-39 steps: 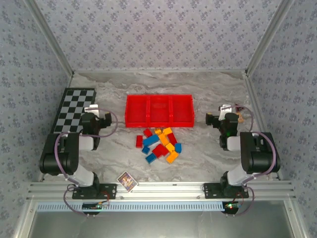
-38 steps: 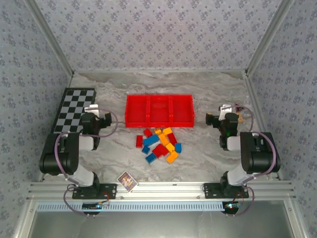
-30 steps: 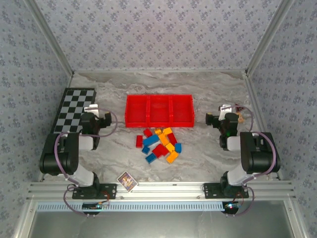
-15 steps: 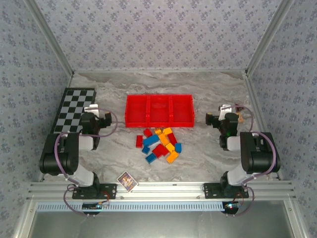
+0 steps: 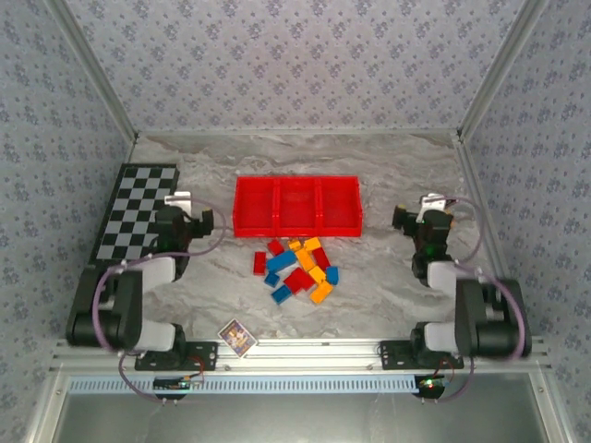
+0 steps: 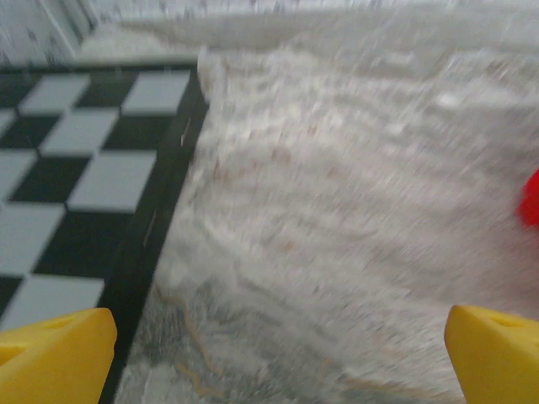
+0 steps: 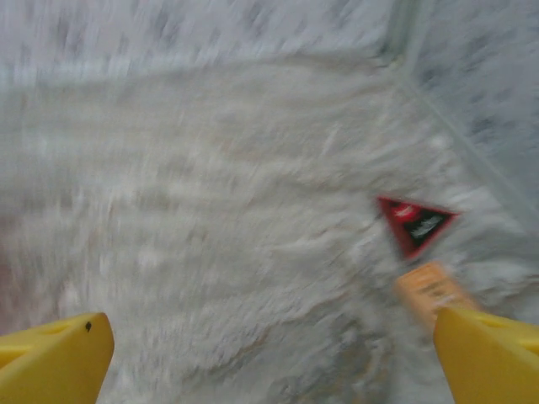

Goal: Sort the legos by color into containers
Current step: Pick up the lego from the bottom-center of the table.

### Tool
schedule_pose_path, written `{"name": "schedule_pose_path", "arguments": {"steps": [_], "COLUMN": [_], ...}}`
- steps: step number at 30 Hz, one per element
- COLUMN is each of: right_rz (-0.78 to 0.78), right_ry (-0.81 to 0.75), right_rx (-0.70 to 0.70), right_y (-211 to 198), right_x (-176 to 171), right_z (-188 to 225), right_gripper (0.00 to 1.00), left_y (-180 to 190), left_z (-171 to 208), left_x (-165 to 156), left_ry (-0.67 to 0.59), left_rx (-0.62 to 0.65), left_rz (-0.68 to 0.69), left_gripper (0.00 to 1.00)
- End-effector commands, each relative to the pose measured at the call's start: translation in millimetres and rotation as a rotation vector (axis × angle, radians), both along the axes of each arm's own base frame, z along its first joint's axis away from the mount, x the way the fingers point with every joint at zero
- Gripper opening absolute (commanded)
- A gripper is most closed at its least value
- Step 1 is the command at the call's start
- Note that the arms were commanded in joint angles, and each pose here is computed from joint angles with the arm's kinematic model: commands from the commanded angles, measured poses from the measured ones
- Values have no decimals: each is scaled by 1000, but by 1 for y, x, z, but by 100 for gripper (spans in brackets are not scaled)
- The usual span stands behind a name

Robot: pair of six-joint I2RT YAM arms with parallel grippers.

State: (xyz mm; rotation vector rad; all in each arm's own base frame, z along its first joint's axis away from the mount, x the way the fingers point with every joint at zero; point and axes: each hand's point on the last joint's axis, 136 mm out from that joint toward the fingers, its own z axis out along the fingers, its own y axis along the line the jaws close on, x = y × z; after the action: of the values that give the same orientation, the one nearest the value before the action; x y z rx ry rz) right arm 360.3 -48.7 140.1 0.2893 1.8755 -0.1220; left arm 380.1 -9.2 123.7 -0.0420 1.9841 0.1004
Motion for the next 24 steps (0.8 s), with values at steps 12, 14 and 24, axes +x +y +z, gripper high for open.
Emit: {"name": "schedule_pose_path", "arguments": {"steps": [12,14,24], "right_rz": [103,108,248], "right_ry": [385,538,843], "right_rx": [755,799,579], "right_y": [54,76,166], "right_x": [-93,-107,-153], "right_z": [65,41,-15], "right_gripper": [99,95,92], "left_y": [-43,-50,-94], "left_z": [73,59,79], "left_x": [-95,-117,-190], "left_ry": [374,466,550], "left_rx": [-368,-419,-590], "left_rz": [-9,-5,-273], "left_gripper": [100,100,100]}}
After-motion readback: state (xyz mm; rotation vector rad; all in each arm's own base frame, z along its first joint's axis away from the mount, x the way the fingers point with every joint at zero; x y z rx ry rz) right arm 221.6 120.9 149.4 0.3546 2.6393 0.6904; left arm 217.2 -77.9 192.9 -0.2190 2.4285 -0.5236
